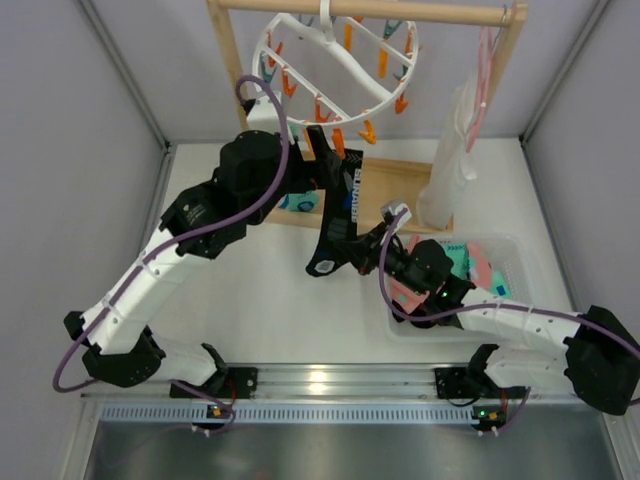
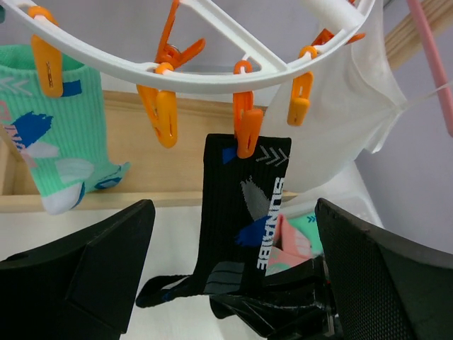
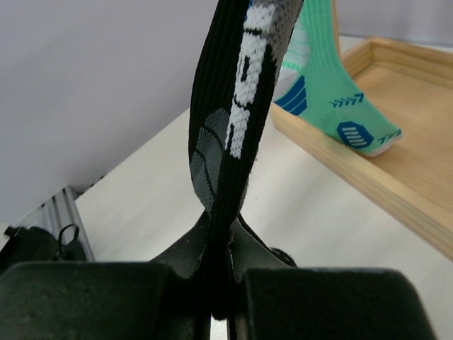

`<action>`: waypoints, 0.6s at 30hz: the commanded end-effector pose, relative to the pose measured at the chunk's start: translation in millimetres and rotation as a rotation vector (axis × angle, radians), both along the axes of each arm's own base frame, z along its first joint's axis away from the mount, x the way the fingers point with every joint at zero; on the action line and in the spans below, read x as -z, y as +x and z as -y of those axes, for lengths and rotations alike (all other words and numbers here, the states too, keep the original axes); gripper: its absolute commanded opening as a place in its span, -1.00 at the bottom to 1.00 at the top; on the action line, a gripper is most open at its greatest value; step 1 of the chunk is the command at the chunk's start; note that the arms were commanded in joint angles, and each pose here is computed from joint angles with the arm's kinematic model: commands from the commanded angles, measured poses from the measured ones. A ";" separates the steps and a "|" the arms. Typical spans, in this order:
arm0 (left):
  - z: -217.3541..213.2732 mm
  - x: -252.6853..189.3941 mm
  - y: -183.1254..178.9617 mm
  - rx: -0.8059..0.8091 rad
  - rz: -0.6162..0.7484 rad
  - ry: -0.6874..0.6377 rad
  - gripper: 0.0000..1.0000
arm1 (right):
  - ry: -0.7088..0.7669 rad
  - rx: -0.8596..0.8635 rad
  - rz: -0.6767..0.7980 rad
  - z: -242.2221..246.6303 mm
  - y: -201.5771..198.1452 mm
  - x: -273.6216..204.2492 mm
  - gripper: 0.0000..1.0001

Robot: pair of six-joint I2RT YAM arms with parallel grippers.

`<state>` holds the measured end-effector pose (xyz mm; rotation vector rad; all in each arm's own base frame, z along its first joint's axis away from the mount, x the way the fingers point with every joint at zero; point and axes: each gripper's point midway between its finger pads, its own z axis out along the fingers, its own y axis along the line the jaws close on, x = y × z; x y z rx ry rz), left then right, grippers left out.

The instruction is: Remove the socks clipped to the hanger

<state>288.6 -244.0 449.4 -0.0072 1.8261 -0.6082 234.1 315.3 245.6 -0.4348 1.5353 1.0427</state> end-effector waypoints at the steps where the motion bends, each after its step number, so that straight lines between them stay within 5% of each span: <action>1: -13.9 -16.8 11.1 -0.149 0.090 0.068 0.97 | -0.017 0.089 0.051 -10.8 10.5 -15.9 -1.00; 18: -36.7 -5.2 39.6 -0.424 0.140 0.358 0.97 | -0.279 0.136 0.244 -93.9 13.7 -12.5 -1.00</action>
